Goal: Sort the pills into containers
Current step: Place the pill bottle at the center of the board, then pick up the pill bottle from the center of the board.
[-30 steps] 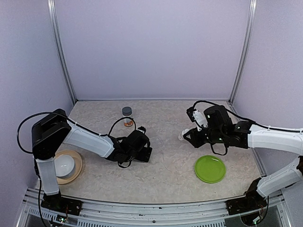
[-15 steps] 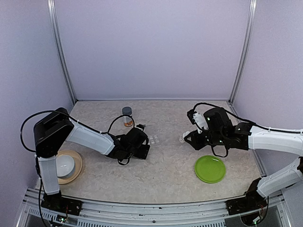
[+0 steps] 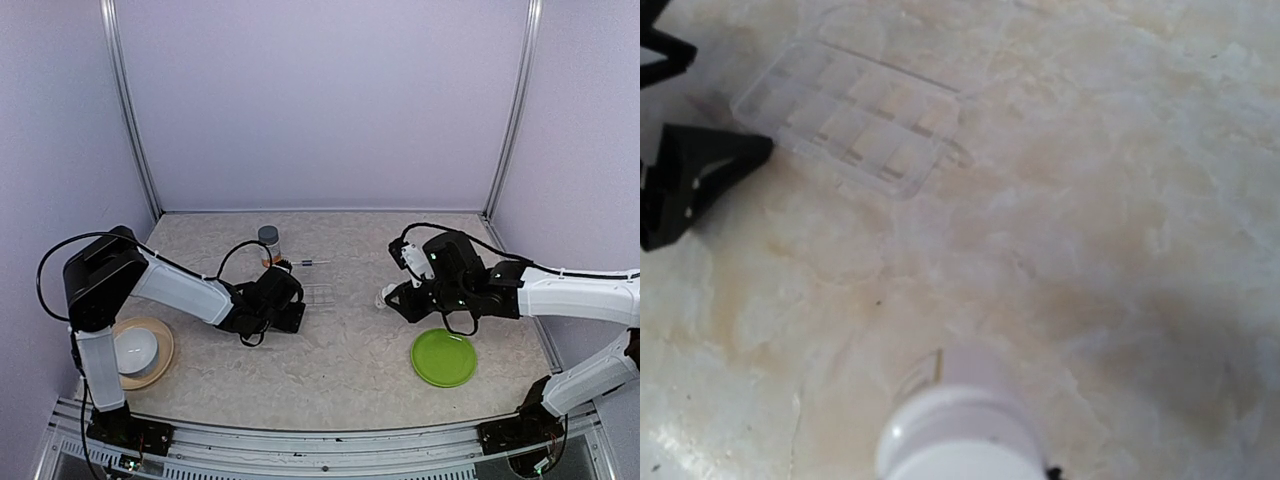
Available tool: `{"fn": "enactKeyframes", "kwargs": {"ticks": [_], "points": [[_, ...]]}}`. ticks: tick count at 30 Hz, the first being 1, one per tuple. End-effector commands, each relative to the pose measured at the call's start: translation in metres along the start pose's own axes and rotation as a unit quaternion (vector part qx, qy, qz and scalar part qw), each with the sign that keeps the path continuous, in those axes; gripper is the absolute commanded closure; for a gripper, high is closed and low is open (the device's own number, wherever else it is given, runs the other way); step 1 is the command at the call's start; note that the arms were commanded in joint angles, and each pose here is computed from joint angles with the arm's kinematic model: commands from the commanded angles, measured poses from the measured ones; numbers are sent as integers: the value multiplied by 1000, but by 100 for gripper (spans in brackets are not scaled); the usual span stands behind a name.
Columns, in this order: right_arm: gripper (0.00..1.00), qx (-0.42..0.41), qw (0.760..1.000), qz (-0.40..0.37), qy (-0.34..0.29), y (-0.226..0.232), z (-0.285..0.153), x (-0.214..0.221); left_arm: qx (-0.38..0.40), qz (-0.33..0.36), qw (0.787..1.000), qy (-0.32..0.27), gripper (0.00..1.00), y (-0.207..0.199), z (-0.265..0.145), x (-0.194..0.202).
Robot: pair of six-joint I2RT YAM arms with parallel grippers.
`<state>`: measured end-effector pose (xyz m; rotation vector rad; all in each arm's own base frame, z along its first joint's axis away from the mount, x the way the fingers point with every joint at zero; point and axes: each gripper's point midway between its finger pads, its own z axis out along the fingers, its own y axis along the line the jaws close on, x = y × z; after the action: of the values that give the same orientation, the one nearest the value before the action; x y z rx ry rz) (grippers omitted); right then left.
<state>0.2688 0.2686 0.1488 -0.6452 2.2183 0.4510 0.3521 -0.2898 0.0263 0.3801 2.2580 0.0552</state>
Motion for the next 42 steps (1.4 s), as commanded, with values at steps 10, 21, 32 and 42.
{"fn": "enactKeyframes", "kwargs": {"ticks": [10,21,32,42], "points": [[76,-36,992,-81,90,43,47,42,60,-47,996,-39,1,10,-59,-13],[70,-31,978,-145,146,80,81,66,90,-60,992,-70,1,11,-92,-21],[28,-64,983,-140,104,98,55,36,146,-36,983,-100,1,-13,-112,-41],[2,-49,996,-78,20,57,-3,19,250,100,960,-79,1,-103,-126,-49]]}}
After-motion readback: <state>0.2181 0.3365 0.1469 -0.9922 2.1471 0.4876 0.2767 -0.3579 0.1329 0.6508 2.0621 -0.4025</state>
